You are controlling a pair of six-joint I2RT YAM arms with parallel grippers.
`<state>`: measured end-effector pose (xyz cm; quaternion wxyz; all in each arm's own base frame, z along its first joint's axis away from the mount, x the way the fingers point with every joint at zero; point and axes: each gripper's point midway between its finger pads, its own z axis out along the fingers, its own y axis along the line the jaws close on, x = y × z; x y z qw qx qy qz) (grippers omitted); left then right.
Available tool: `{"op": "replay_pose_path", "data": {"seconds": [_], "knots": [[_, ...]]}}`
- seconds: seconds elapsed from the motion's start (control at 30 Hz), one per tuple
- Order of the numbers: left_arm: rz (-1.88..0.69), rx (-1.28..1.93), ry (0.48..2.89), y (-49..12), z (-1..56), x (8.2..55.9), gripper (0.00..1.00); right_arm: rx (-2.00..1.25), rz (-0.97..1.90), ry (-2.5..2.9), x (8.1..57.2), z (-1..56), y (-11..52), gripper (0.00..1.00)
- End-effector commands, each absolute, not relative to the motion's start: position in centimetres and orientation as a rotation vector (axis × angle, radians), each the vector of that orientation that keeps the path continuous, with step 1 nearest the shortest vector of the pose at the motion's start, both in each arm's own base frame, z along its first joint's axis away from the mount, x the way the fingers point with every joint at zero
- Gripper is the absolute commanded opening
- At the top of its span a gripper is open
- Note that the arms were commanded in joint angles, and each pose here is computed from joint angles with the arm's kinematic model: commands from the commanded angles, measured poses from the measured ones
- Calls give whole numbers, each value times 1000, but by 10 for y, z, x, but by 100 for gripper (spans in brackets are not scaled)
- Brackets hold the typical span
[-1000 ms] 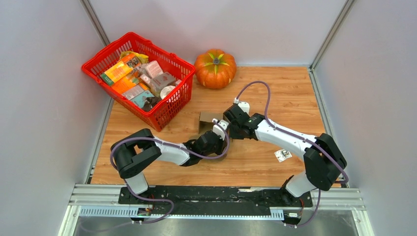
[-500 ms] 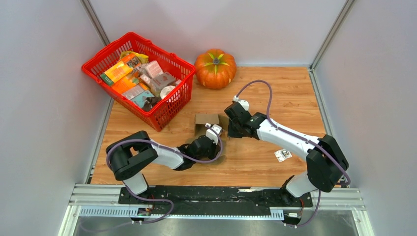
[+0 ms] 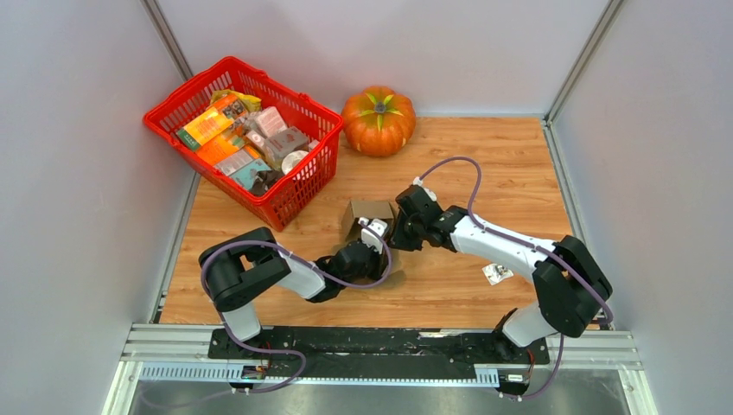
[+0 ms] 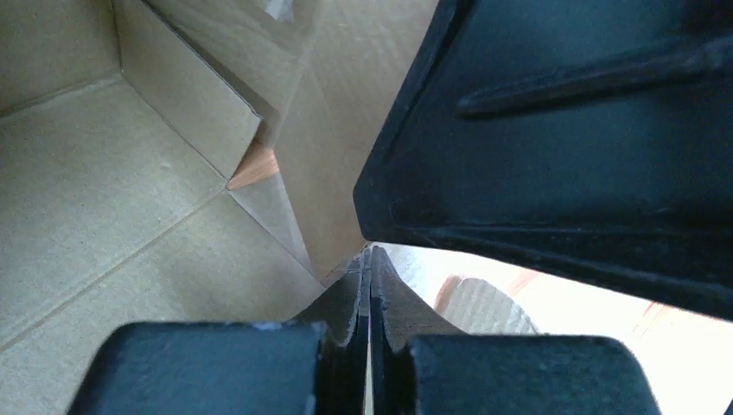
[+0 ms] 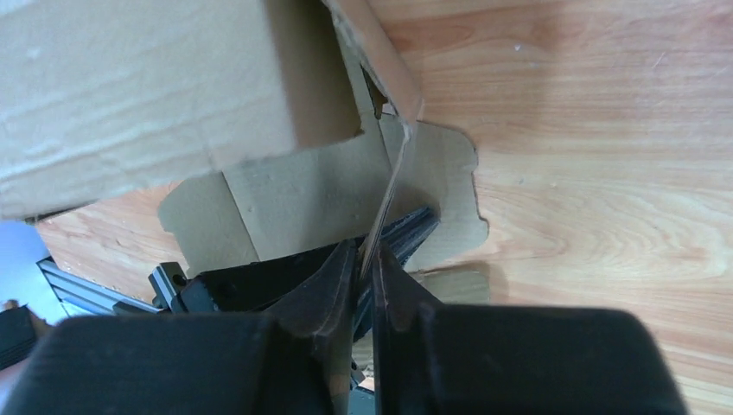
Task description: Fold the paper box
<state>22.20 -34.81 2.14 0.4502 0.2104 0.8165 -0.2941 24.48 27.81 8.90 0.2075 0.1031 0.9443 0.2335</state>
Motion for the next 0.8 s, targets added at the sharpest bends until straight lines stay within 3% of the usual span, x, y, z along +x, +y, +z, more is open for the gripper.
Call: {"op": "replay_pose_path", "data": {"seconds": [0.0, 0.07, 0.2, 0.3, 0.6, 0.77], "knots": [[-698, 519, 2063, -333, 3, 215, 0, 298, 769, 2577, 254, 99, 299, 20], [-700, 520, 2062, -332, 3, 214, 0, 159, 741, 2567, 255, 102, 296, 26], [-712, 521, 2060, -330, 3, 211, 0, -32, 692, 2505, 253, 116, 280, 51], [-728, 524, 2054, -332, 5, 210, 0, -126, 703, 2460, 251, 129, 263, 57], [-751, 531, 2043, -334, 9, 208, 0, -31, 635, 2313, 291, 150, 197, 62], [-750, 530, 2042, -332, 9, 207, 0, -118, 465, 2341, 332, 115, 188, 60]]}}
